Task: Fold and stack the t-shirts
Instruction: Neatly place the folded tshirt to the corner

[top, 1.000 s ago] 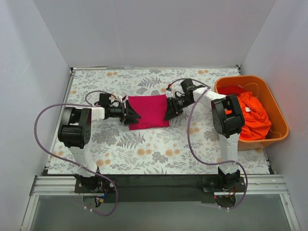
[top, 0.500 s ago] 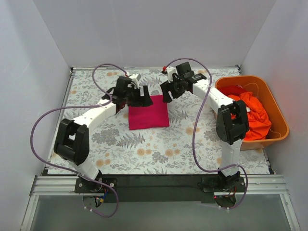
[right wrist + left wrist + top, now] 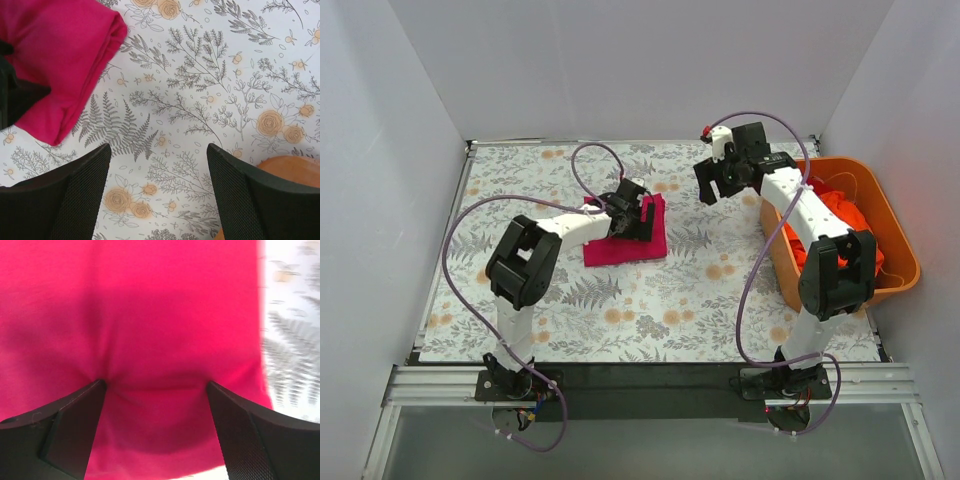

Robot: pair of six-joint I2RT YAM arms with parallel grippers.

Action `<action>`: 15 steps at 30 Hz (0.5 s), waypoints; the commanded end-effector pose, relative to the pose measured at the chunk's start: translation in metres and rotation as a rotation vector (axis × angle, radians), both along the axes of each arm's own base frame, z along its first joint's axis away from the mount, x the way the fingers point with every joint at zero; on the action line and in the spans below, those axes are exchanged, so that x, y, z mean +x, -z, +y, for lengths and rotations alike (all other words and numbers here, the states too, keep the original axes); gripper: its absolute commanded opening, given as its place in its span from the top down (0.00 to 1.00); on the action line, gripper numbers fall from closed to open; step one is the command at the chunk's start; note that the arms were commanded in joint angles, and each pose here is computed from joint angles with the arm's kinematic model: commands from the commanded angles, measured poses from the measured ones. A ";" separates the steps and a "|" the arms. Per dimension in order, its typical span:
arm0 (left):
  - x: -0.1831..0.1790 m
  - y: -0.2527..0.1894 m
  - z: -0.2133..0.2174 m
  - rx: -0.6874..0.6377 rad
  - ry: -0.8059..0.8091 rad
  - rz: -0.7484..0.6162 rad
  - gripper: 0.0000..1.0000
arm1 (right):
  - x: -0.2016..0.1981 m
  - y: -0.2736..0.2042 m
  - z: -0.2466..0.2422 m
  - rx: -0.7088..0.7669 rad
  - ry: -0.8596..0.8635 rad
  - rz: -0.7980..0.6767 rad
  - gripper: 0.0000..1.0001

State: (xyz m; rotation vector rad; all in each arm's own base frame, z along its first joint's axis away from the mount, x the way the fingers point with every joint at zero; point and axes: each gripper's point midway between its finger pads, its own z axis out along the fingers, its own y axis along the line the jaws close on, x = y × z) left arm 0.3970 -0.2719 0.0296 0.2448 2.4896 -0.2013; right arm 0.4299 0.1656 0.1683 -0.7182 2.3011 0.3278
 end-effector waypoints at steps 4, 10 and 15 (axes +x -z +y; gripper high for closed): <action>-0.018 0.042 0.115 0.156 -0.081 0.216 0.17 | -0.012 -0.016 -0.014 -0.022 -0.006 -0.048 0.16; -0.015 0.049 0.220 0.214 -0.029 0.293 0.17 | -0.018 -0.011 -0.016 -0.031 -0.025 -0.042 0.15; -0.005 0.059 0.315 0.260 0.009 0.298 0.17 | -0.017 -0.007 -0.017 -0.034 -0.034 -0.035 0.15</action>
